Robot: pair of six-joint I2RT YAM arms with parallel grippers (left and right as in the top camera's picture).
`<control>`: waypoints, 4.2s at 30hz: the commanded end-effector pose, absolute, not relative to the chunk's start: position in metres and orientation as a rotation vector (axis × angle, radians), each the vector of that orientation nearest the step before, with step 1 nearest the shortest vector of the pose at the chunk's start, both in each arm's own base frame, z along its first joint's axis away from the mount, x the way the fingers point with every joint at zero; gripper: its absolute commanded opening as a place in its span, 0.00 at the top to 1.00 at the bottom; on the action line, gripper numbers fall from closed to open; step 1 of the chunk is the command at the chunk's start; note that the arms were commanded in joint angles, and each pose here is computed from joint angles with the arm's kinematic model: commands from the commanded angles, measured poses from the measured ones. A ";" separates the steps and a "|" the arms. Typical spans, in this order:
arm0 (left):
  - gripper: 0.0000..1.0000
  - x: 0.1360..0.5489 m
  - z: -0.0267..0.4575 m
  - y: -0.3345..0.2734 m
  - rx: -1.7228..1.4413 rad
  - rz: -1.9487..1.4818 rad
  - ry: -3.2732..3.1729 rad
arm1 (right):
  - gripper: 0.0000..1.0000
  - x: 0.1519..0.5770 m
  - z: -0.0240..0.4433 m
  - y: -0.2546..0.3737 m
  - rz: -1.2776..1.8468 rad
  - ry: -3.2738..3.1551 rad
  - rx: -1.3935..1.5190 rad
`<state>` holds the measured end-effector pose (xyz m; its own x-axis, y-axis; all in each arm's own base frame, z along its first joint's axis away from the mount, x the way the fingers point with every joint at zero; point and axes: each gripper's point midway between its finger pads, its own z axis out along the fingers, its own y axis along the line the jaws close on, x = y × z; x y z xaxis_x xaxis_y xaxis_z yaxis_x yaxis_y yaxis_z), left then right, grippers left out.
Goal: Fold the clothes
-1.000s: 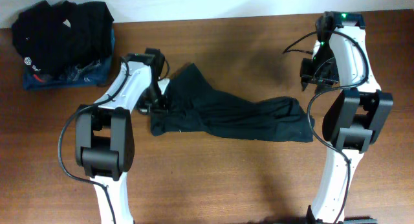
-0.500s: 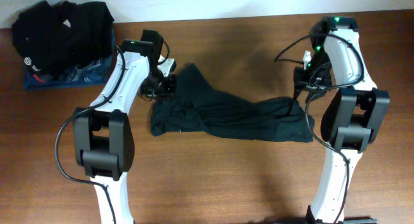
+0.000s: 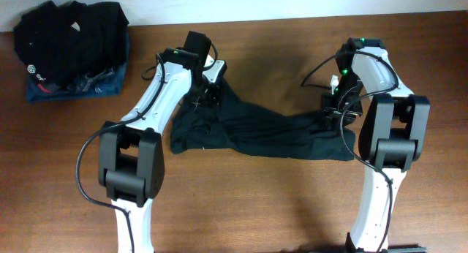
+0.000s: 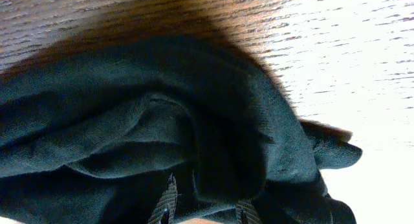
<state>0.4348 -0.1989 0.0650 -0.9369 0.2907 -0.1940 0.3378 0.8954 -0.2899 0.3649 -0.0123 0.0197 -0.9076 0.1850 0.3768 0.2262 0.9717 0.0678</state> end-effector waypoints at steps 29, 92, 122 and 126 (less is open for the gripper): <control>0.84 0.441 -0.002 -0.179 0.465 -0.386 3.023 | 0.96 0.440 0.009 -0.095 0.516 -3.054 -0.372; 0.84 0.438 -0.003 -0.187 0.491 -0.388 3.020 | 0.12 0.507 0.084 -0.112 -0.493 -2.813 -1.682; 0.83 0.432 -0.003 -0.190 0.506 -0.387 3.037 | 0.13 0.486 0.060 -0.152 -0.228 -2.348 -2.298; 0.83 0.432 -0.003 -0.190 0.506 -0.387 3.037 | 0.13 0.480 0.042 -0.150 -0.191 -2.311 -2.280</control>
<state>0.4368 -0.1883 0.0039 -0.9516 0.2912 -0.0978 0.3066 0.9198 -0.2447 0.4893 -0.1453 0.0648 -0.0378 0.9993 0.0065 0.9747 0.0354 0.2206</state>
